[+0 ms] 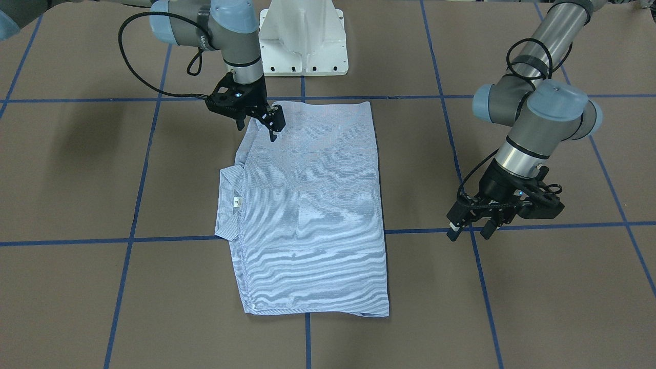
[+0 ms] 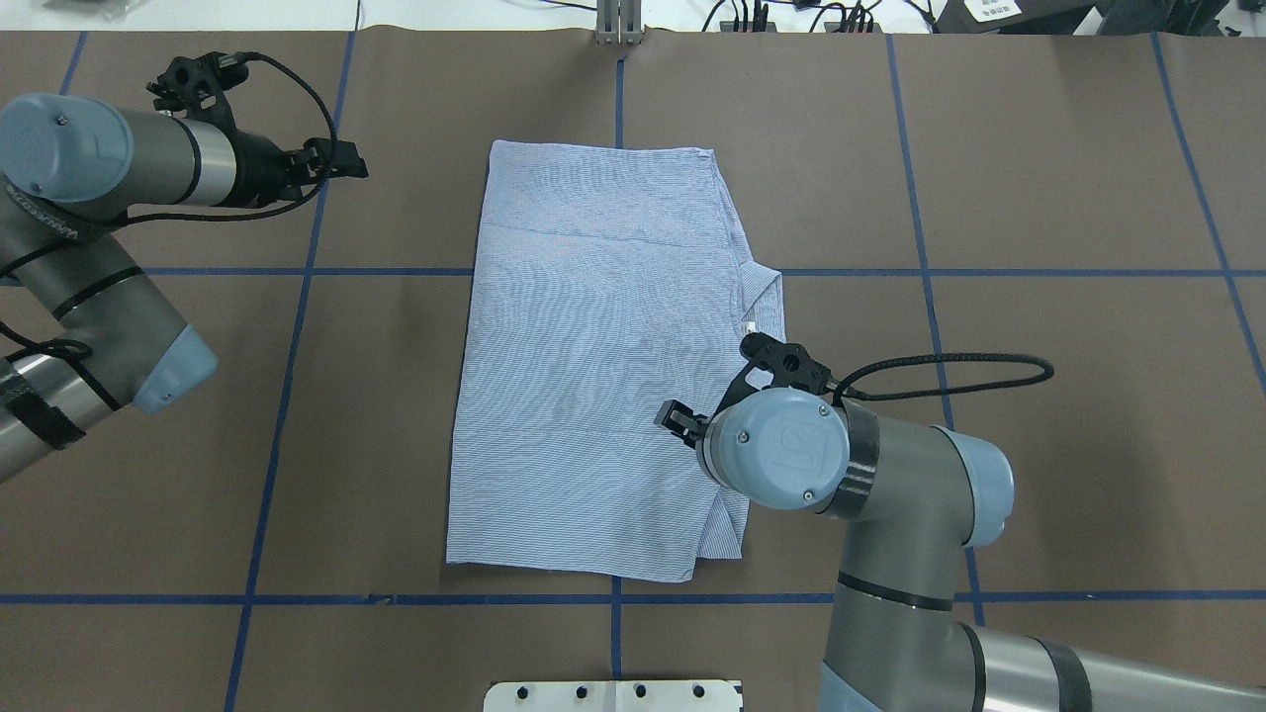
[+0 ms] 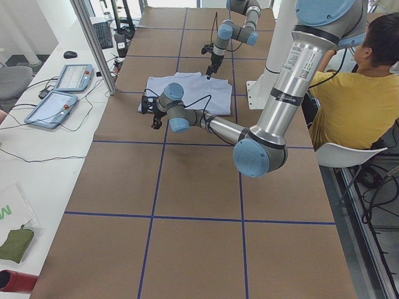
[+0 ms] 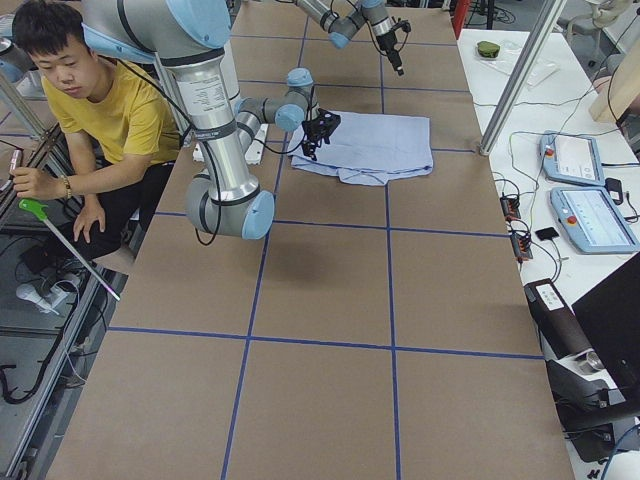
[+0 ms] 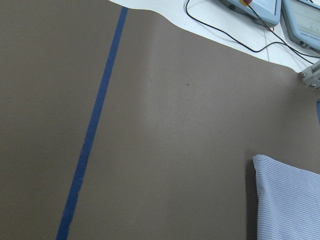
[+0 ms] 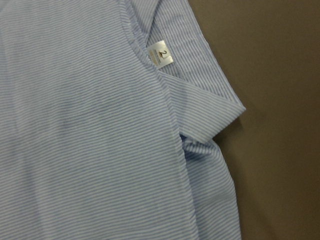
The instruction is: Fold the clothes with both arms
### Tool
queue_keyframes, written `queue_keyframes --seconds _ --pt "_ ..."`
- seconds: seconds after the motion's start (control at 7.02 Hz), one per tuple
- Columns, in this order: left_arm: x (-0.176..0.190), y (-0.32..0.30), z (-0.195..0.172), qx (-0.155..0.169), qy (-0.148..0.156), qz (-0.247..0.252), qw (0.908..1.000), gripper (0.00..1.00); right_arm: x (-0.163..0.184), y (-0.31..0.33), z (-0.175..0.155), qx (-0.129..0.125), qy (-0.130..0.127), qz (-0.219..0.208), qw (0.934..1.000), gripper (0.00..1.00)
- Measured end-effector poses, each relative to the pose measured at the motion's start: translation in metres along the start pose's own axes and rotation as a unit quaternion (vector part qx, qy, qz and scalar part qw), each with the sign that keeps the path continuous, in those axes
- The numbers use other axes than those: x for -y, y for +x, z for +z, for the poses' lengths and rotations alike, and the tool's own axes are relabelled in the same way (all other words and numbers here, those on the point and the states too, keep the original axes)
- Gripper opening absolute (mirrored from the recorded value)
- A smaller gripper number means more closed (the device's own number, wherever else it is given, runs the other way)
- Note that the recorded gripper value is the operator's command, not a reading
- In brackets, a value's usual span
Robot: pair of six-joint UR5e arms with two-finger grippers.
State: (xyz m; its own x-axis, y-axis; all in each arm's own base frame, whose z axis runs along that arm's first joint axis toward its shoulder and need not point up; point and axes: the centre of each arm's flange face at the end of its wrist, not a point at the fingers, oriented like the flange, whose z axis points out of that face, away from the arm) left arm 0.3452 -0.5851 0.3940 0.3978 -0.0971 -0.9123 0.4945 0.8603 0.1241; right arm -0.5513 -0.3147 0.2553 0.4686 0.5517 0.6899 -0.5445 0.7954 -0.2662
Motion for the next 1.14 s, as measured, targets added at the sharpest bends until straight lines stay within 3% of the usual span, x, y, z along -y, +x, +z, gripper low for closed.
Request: queue_keyframes --seconds 0.14,0.29,0.43,0.71,1.14 --pt "-0.001 -0.002 0.0 0.001 0.0 -0.001 1.0 0.99 -0.017 0.005 0.0 0.012 0.005 0.079 0.9968 0.98" --pt "-0.001 -0.003 0.0 0.002 0.0 -0.006 1.0 0.99 -0.03 0.009 -0.001 0.017 0.003 0.145 0.9893 0.96" --pt "-0.002 -0.005 -0.001 0.002 -0.001 -0.015 0.9999 0.99 -0.043 0.013 -0.001 0.016 -0.002 0.187 0.9823 0.96" --pt "-0.004 -0.005 0.0 0.002 -0.001 -0.034 0.9994 0.99 -0.062 0.029 0.006 0.008 -0.003 0.226 0.9742 0.95" --pt "-0.006 -0.004 0.001 0.001 -0.002 -0.044 0.999 0.99 -0.073 0.039 0.011 0.0 -0.003 0.232 0.9726 0.92"
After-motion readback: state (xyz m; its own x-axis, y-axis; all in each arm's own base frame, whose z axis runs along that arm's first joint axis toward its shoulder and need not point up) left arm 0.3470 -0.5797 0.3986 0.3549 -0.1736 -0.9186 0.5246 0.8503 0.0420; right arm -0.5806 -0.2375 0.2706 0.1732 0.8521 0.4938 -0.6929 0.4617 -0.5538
